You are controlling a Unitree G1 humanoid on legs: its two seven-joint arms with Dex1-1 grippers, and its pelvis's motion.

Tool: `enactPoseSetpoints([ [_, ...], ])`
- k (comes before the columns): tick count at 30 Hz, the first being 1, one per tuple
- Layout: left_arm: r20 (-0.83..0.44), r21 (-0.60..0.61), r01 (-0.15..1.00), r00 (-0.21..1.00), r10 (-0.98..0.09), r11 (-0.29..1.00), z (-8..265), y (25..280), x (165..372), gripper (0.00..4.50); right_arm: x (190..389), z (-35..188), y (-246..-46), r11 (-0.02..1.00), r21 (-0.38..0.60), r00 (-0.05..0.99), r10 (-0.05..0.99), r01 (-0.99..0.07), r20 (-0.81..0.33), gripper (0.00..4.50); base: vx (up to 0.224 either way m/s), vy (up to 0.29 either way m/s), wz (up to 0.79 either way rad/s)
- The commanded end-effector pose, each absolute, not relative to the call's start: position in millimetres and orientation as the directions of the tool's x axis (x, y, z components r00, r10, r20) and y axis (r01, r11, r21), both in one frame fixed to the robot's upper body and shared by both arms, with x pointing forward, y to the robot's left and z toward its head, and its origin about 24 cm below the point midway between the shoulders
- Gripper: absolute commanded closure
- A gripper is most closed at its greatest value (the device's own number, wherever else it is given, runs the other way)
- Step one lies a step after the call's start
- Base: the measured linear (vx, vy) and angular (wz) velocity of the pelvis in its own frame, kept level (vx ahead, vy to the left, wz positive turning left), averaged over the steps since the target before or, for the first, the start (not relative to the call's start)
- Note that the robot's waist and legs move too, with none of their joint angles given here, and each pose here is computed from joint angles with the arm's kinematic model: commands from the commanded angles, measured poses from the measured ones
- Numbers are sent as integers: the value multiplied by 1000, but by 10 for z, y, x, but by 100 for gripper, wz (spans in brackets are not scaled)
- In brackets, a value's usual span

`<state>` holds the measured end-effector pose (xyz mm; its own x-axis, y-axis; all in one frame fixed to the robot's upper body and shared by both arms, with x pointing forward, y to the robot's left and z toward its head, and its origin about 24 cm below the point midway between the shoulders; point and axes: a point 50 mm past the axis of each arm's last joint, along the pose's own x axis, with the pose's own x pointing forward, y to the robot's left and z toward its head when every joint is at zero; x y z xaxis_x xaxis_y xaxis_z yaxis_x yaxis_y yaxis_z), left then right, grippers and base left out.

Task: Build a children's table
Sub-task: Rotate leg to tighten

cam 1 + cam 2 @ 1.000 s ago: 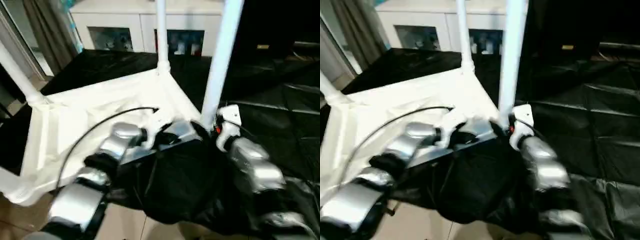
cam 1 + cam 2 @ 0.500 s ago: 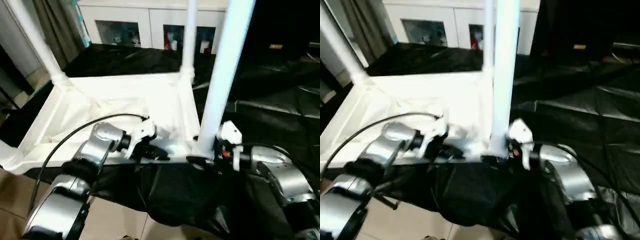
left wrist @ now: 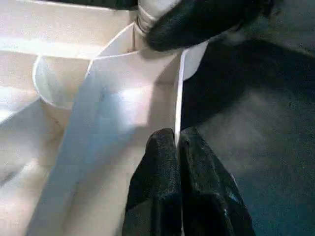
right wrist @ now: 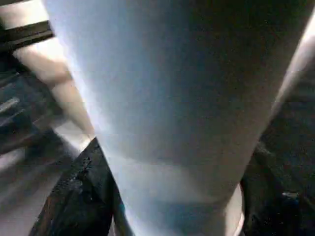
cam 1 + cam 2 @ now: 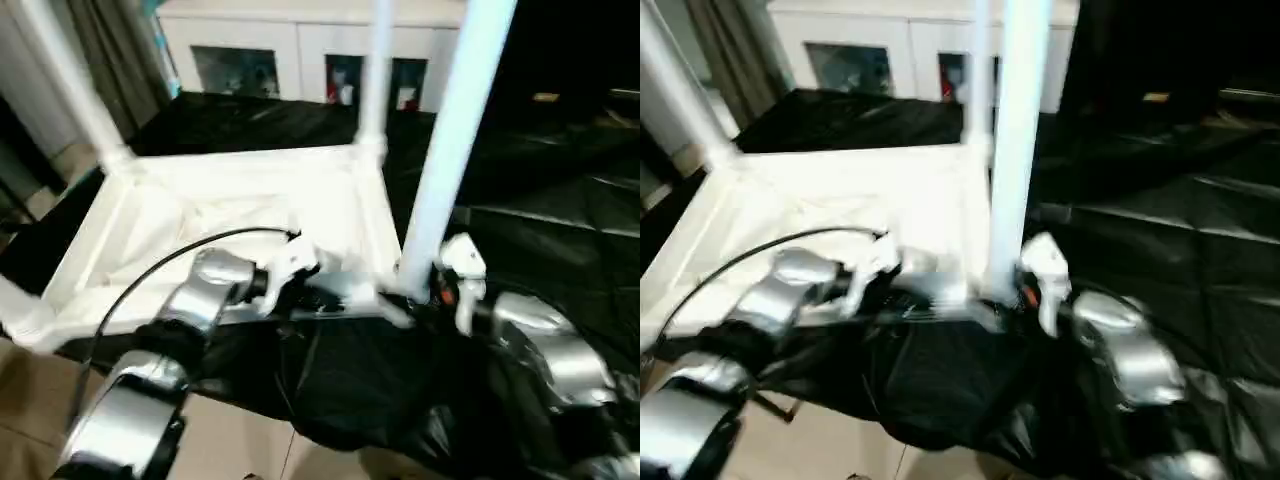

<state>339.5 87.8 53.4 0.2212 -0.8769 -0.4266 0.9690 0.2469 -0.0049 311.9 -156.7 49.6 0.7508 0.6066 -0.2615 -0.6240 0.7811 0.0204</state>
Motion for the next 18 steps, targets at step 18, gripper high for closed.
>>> enactPoseSetpoints([
  [18,-307,2,972,223,-925,234,675,461,3433,450,3148,393,-1143,734,54,709,670,-677,-219,64,0,0,0],
])
